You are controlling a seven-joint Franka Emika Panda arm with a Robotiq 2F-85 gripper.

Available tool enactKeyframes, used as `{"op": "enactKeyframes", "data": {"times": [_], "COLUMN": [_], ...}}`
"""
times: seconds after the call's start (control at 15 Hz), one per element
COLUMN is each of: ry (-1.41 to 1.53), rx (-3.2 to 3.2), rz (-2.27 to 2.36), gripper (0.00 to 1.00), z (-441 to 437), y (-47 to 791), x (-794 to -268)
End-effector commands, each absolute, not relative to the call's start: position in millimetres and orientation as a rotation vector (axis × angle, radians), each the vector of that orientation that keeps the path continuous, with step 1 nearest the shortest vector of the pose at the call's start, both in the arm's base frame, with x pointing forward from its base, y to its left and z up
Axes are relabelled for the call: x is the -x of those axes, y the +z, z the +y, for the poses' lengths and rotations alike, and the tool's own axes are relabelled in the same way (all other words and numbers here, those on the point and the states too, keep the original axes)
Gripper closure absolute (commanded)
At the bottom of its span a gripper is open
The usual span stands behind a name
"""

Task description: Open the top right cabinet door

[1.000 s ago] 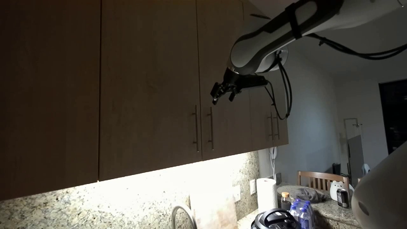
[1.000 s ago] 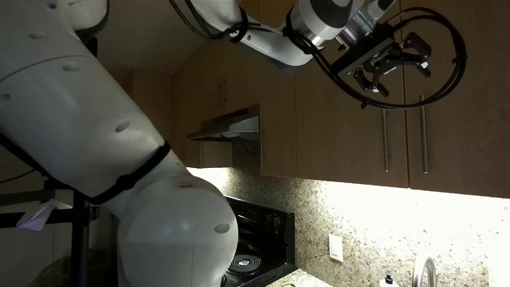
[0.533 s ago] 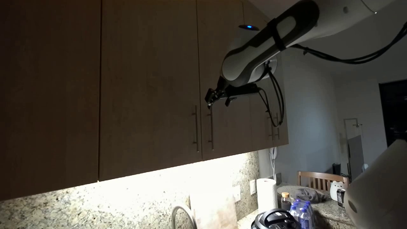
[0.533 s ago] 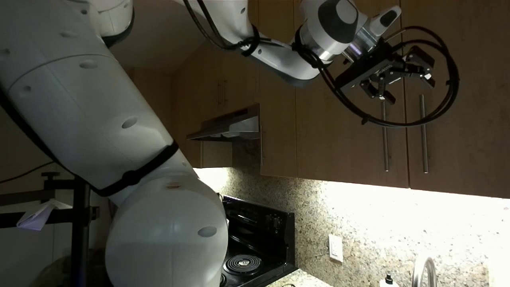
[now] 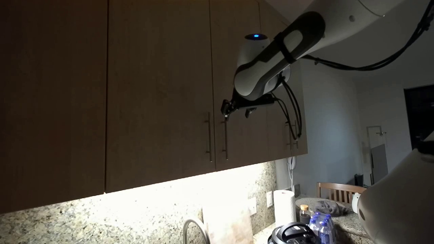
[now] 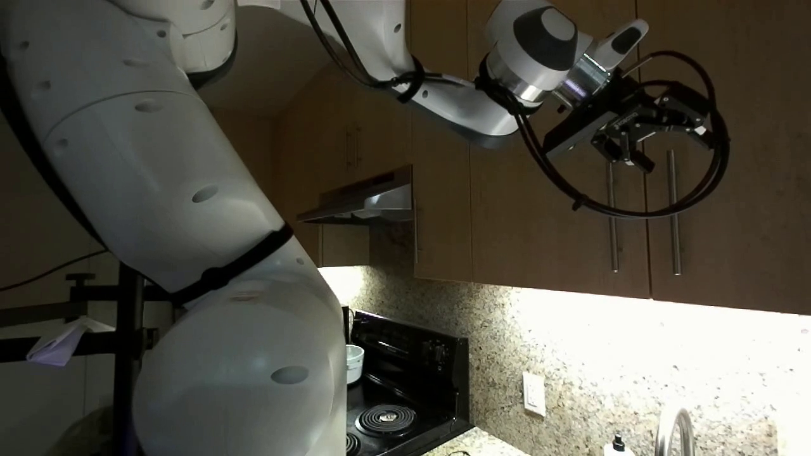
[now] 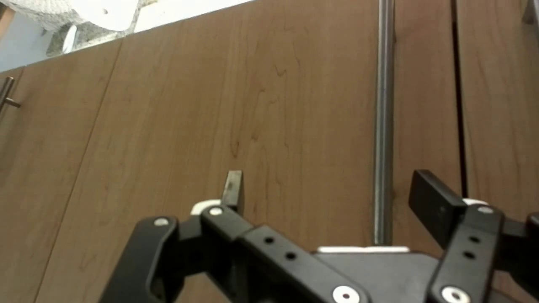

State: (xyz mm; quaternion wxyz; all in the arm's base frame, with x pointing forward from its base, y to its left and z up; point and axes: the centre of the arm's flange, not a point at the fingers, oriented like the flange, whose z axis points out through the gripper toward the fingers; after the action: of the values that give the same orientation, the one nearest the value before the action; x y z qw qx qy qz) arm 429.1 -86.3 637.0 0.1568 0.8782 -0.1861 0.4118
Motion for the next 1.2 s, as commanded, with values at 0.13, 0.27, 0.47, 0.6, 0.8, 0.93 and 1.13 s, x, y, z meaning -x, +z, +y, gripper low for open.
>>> {"op": "enactKeyframes", "data": {"times": [0.13, 0.27, 0.47, 0.6, 0.8, 0.93, 1.13], "ry": [1.064, 1.051, 1.051, 1.052, 1.077, 1.095, 1.111], "rx": [-2.576, -2.586, -2.575, -2.558, -2.520, -2.495, -2.452], "rz": [-0.529, -0.519, -0.533, -0.553, -0.579, -0.596, -0.625], "gripper": [0.00, 0.00, 0.00, 0.00, 0.00, 0.00, 0.00], "z": [-74.2, -71.2, -73.6, -77.5, -80.8, -83.1, -87.7], "y": [613.3, 606.8, 599.8, 596.2, 596.6, 597.9, 599.3], "x": [-443.4, -450.7, -461.2, -468.0, -476.4, -481.9, -489.7]}}
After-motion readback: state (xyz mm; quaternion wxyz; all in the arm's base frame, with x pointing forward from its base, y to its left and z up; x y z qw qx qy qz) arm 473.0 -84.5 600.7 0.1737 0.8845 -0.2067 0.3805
